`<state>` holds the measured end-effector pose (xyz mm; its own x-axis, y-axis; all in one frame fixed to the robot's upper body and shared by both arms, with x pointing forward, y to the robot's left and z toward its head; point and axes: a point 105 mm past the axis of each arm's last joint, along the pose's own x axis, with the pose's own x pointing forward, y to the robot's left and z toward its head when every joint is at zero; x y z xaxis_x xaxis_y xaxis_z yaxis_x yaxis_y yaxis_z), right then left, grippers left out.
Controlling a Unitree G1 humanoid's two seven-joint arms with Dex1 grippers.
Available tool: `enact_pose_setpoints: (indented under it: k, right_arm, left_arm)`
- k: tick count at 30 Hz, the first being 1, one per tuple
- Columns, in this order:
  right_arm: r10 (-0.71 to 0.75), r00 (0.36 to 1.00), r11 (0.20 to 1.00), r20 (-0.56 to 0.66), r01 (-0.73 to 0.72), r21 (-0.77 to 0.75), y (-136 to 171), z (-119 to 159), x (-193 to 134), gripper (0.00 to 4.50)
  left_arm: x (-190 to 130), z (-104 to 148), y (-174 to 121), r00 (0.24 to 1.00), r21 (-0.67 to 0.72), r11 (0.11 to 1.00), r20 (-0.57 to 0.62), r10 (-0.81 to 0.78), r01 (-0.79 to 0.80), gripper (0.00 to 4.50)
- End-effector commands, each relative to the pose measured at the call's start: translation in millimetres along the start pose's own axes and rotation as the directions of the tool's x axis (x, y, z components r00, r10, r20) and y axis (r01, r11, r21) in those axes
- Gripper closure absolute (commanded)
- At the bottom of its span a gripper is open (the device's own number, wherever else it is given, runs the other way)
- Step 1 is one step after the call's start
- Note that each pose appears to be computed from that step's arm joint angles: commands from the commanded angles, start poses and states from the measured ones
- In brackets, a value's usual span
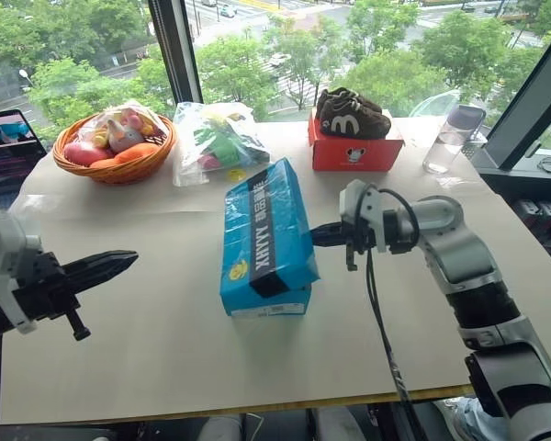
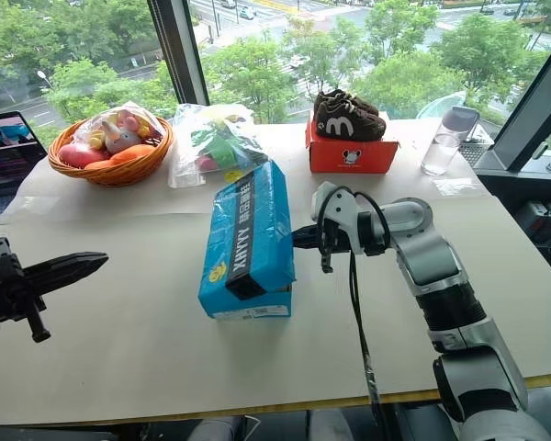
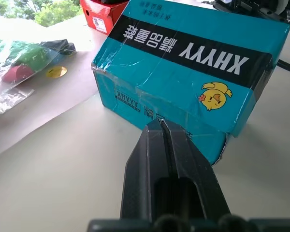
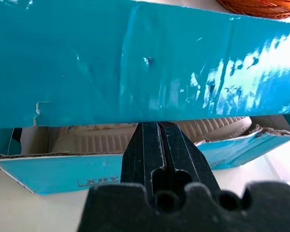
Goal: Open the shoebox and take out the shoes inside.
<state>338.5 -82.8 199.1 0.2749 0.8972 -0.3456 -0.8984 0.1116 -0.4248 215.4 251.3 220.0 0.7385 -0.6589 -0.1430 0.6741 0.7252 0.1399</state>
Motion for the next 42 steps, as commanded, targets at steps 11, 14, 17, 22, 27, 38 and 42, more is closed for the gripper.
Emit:
enact_pose_setpoints:
  k: [11, 14, 17, 22, 27, 38, 42]
  right_arm:
    - [0.017, 0.992, 0.999, 0.126, -0.010, -0.053, 2, 44, 7, 4.48]
    - [0.049, 0.982, 0.994, 0.183, -0.030, -0.105, 3, 71, 13, 4.48]
    - [0.072, 0.971, 0.986, 0.228, -0.035, -0.163, 4, 97, 23, 4.48]
    - [0.006, 0.946, 0.976, 0.324, 0.065, -0.209, -6, 147, 55, 4.48]
    - [-0.092, 0.924, 0.980, 0.370, 0.150, -0.132, -6, 173, 103, 4.48]
    - [-0.115, 0.964, 0.990, 0.241, 0.130, -0.048, 7, 104, 109, 4.48]
    - [-0.131, 0.963, 0.991, 0.234, 0.126, 0.036, 6, 94, 92, 4.48]
  left_arm:
    - [0, -18, -6, 0.997, 0.001, 0.997, -0.008, 0.075, -0.075, 4.48]
    - [-7, -13, -3, 0.996, 0.005, 0.996, -0.018, 0.089, -0.088, 4.48]
    - [-11, -12, -1, 0.995, 0.018, 0.995, -0.032, 0.098, -0.097, 4.48]
    - [-20, 6, 10, 0.991, 0.045, 0.990, 0.011, 0.135, -0.135, 4.48]
    - [-33, 31, 18, 0.987, 0.076, 0.985, 0.067, 0.148, -0.153, 4.48]
    - [-39, 41, 20, 0.996, 0.069, 0.995, 0.062, 0.071, -0.075, 4.48]
    - [6, 22, -1, 0.991, -0.003, 0.995, 0.095, -0.095, 0.096, 4.48]
